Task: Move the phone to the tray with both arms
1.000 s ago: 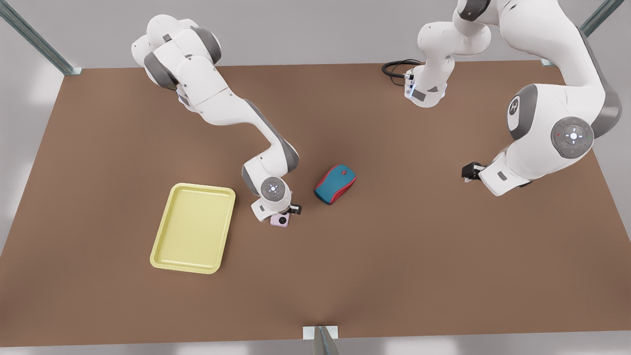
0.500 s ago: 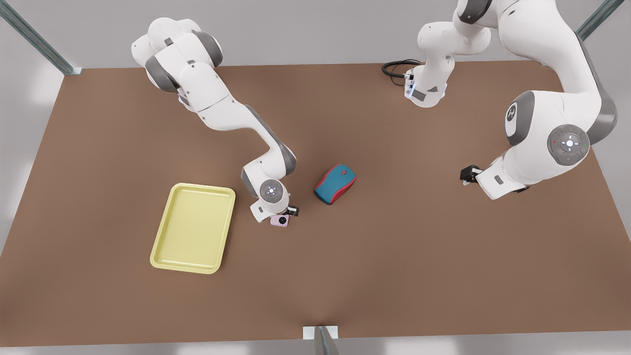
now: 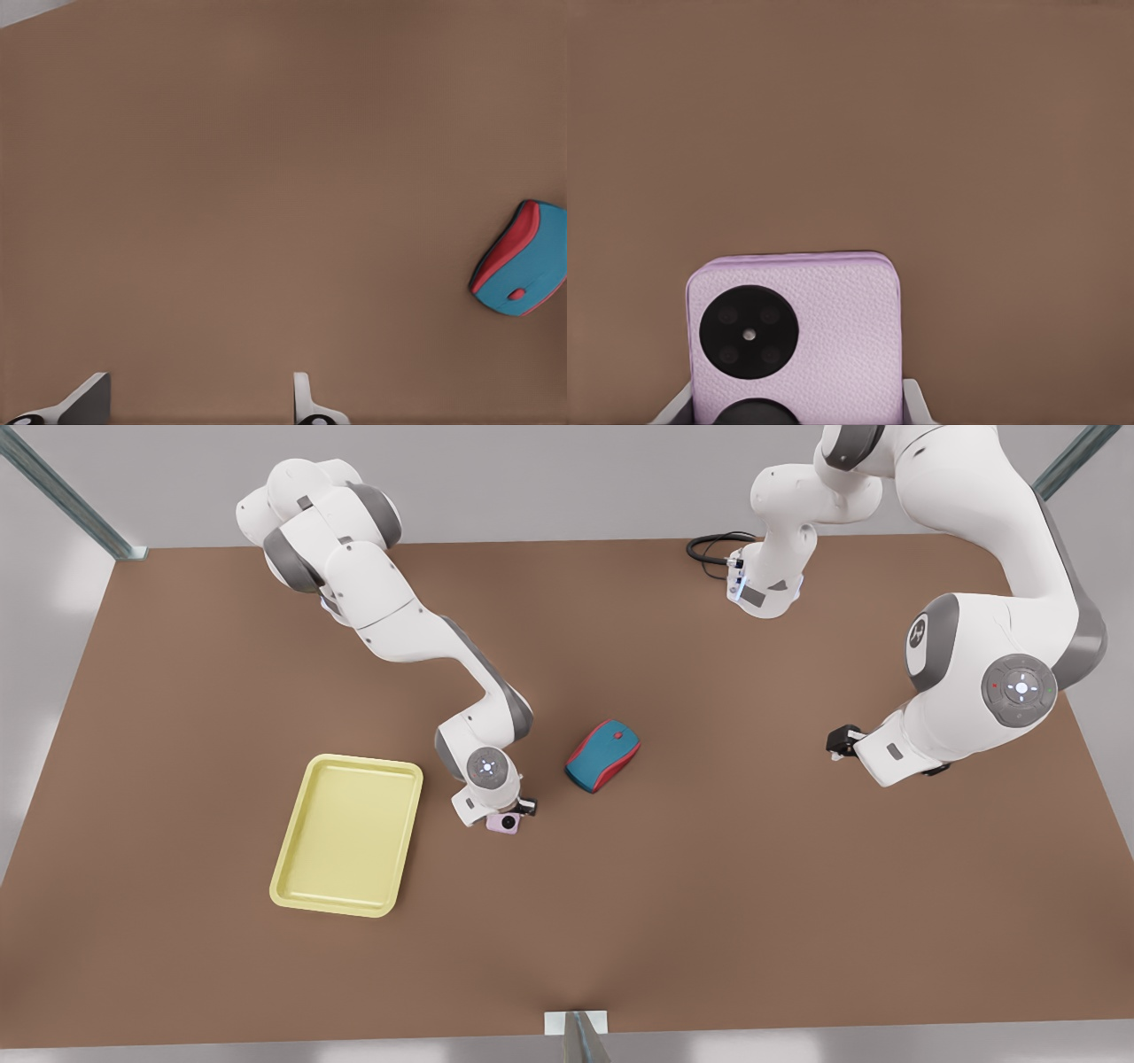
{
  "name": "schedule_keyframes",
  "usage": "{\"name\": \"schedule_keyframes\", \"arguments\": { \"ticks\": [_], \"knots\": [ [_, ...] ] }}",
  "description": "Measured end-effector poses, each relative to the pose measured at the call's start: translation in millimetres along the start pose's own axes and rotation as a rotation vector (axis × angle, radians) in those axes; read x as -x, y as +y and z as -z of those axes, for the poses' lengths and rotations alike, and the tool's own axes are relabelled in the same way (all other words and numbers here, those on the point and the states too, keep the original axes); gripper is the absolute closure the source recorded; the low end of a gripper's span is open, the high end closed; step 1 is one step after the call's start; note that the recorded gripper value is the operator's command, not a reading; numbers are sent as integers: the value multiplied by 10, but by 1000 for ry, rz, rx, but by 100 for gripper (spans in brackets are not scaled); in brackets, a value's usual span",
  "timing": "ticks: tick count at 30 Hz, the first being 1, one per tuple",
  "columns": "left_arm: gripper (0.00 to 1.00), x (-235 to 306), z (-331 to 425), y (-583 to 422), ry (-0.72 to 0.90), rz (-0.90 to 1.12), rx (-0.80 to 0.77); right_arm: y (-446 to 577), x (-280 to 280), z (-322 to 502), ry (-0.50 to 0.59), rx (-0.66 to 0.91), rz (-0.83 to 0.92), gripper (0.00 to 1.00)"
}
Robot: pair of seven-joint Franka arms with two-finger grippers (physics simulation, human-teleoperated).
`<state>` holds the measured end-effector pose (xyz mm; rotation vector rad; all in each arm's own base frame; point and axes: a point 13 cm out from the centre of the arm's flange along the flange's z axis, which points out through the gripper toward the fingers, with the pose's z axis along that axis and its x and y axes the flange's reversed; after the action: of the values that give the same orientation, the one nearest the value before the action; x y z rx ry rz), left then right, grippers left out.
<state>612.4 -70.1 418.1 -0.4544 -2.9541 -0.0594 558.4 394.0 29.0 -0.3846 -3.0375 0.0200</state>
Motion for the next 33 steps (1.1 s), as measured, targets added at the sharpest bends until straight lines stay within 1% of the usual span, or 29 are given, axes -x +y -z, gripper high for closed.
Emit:
{"name": "schedule_keyframes", "arguments": {
  "ticks": [4, 9, 11, 15, 18, 19, 20, 25, 27, 28, 29, 30, 31, 32, 33],
  "knots": [
    [0, 1, 0, -1, -1, -3, -1, 8, 9, 26, -3, 5, 3, 21],
    [0, 4, 7, -7, -2, -7, -1, -170, 35, 382, -14, 18, -7, 21],
    [0, 3, 14, -11, -3, -8, -1, -615, 152, 547, -7, 12, -47, 21],
    [0, 2, 18, -14, -4, -10, -2, -2247, 386, 512, 43, -14, -181, 21],
    [0, 3, 14, -15, -3, -11, -4, -3031, 396, 572, 50, -11, -201, 21],
    [0, 3, 11, -14, -3, -11, -4, -3186, 389, 558, 53, -11, -194, 18],
    [0, 3, 10, -13, -2, -11, -4, -3267, 376, 536, 57, -12, -175, 0],
    [0, 3, 7, -8, -2, -11, -4, -3330, 469, 602, 40, -1, -54, 0],
    [0, 4, 7, -7, -2, -11, -4, -3194, 845, 1236, -39, 30, -9, 0],
    [0, 4, 7, -6, -3, -12, -3, -3131, 1086, 1773, -101, 53, 8, 0],
    [0, 4, 7, -6, -3, -12, -3, -3060, 1380, 2481, -174, 80, 21, 0],
    [0, 4, 7, -5, -3, -12, -3, -3034, 1546, 3235, -242, 102, 36, 0],
    [0, 3, 7, -5, -2, -12, -3, -3073, 1553, 3925, -301, 117, 50, 0],
    [0, 1, 11, 1, -3, -11, -3, -3196, 1447, 4468, -339, 124, 55, 0],
    [0, -2, 16, 15, -4, -9, -2, -3372, 1356, 4822, -350, 120, 50, 0]
  ]
}}
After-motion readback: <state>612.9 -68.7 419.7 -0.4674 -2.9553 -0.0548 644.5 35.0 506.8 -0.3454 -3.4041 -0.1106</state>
